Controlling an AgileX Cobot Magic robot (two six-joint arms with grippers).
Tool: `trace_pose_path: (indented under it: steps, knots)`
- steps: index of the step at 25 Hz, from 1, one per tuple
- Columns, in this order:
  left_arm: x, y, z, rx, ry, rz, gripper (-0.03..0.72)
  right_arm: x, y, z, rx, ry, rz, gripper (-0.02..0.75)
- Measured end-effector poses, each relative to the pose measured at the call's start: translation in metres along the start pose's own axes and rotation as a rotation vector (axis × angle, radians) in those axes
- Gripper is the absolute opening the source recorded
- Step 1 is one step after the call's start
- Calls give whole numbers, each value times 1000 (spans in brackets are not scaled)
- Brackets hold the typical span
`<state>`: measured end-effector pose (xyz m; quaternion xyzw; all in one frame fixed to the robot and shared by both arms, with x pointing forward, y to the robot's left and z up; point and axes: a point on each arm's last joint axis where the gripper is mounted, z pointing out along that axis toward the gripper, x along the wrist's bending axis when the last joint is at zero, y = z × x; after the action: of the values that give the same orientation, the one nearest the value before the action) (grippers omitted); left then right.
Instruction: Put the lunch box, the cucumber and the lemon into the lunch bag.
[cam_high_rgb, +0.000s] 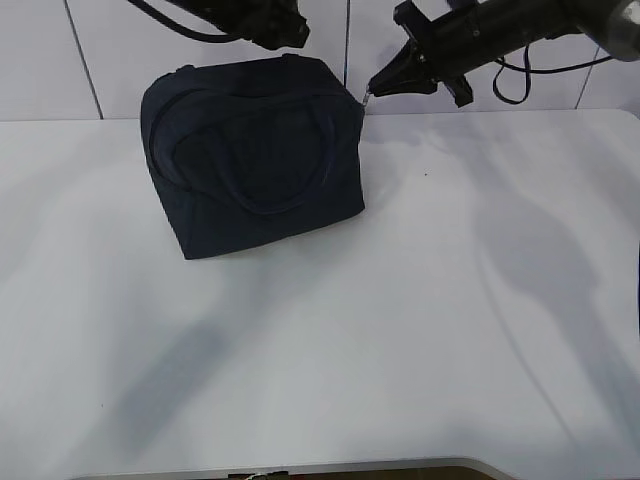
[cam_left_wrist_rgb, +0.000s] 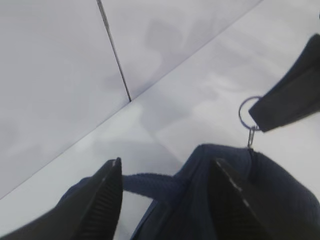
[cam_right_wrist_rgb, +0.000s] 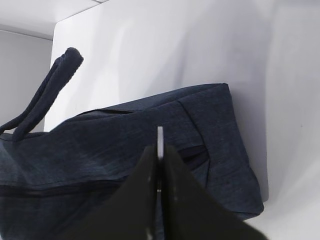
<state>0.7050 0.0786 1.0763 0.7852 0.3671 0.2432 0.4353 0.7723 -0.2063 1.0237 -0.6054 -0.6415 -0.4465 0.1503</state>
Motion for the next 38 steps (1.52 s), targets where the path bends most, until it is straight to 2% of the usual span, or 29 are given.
trace_pose_path:
  steps: [4,9,12,15,20,23,29,38]
  knots:
    - [1,-3,6,-14,-3,-33,400,0,0,0,0,0,0,6]
    - [12,-9,9,-16,-8,-105,400,0,0,0,0,0,0,6]
    - [21,-11,8,-16,4,-119,400,0,0,0,0,0,0,6]
    - [28,-13,7,-13,16,-114,400,0,0,0,0,0,0,6]
    - [29,-18,6,36,-15,-67,400,0,0,0,0,1,1,6]
    - [32,-19,4,37,-31,-73,400,0,0,0,0,1,1,6]
    - [39,-20,1,23,-96,-144,400,0,0,0,0,1,1,6]
    - [38,-23,-1,50,-139,-131,400,0,0,0,0,4,1,6]
